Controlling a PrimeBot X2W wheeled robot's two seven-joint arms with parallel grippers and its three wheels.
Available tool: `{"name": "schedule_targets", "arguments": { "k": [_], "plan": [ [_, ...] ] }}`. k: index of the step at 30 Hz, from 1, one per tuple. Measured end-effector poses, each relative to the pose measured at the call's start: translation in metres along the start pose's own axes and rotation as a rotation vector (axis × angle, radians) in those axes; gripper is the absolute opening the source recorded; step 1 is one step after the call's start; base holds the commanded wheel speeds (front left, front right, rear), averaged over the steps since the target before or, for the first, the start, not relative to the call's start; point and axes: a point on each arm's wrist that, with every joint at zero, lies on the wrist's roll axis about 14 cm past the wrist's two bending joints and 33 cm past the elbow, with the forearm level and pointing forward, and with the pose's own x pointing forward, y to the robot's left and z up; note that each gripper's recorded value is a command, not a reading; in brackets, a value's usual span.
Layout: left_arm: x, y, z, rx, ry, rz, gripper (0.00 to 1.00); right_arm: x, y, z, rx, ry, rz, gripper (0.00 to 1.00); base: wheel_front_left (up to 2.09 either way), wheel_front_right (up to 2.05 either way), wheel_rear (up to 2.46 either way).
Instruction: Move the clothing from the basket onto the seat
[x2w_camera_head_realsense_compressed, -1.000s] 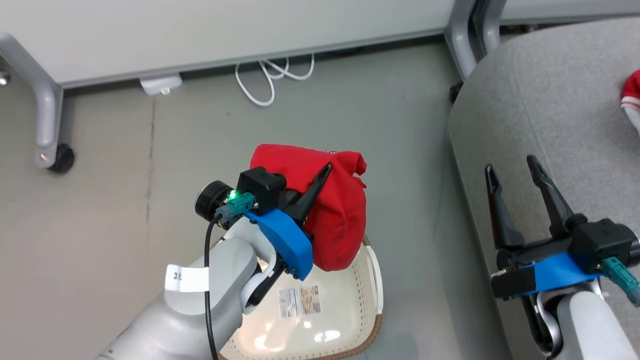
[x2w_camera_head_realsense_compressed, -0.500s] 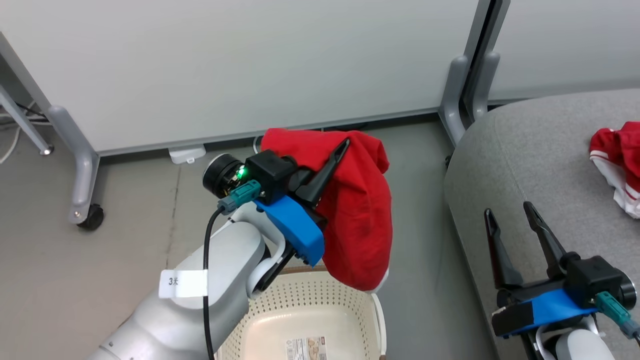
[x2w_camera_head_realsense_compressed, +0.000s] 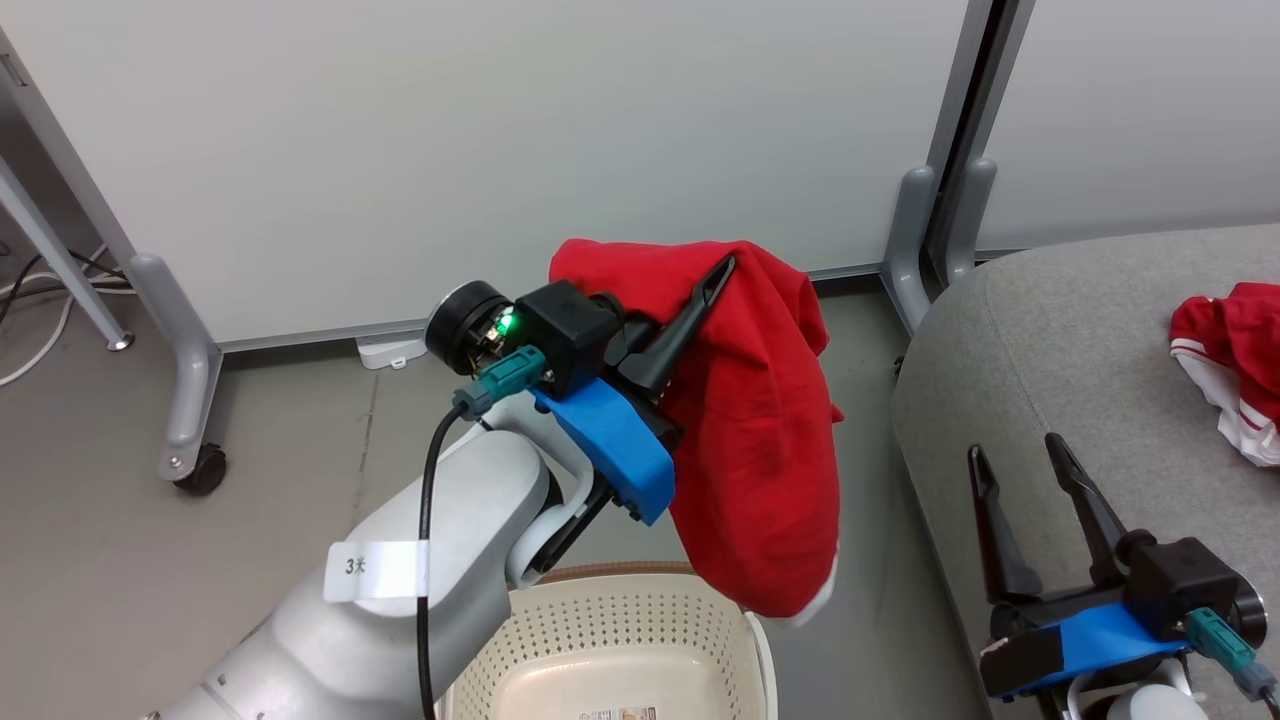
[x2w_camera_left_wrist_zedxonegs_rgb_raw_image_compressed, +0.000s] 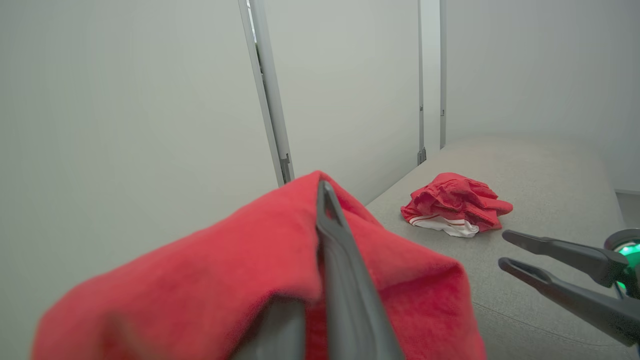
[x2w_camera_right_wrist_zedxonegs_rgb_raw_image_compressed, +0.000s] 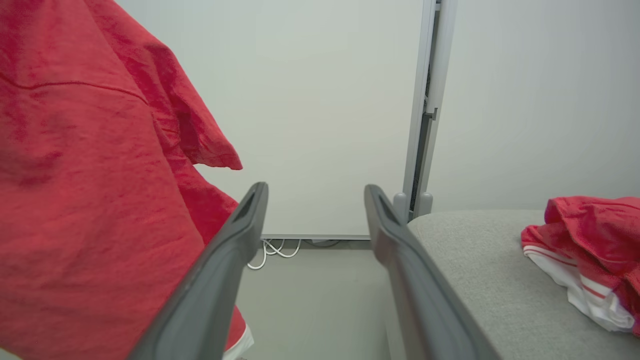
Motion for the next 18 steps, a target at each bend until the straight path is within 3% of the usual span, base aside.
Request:
{"name": "schedule_targets", "arguments": {
  "k": [8, 18],
  "plan": [
    [-0.002, 0.003, 0.001, 0.000, 0.003, 0.009, 0.00, 0.007, 0.023, 0.009, 0.009, -0.031, 0.065, 1.00, 0.00, 0.00, 0.00],
    [-0.002, 0.005, -0.006, -0.005, 0.021, 0.014, 0.00, 0.027, 0.093, 0.040, 0.035, -0.127, 0.276, 1.00, 0.00, 0.00, 0.00]
  ]
}}
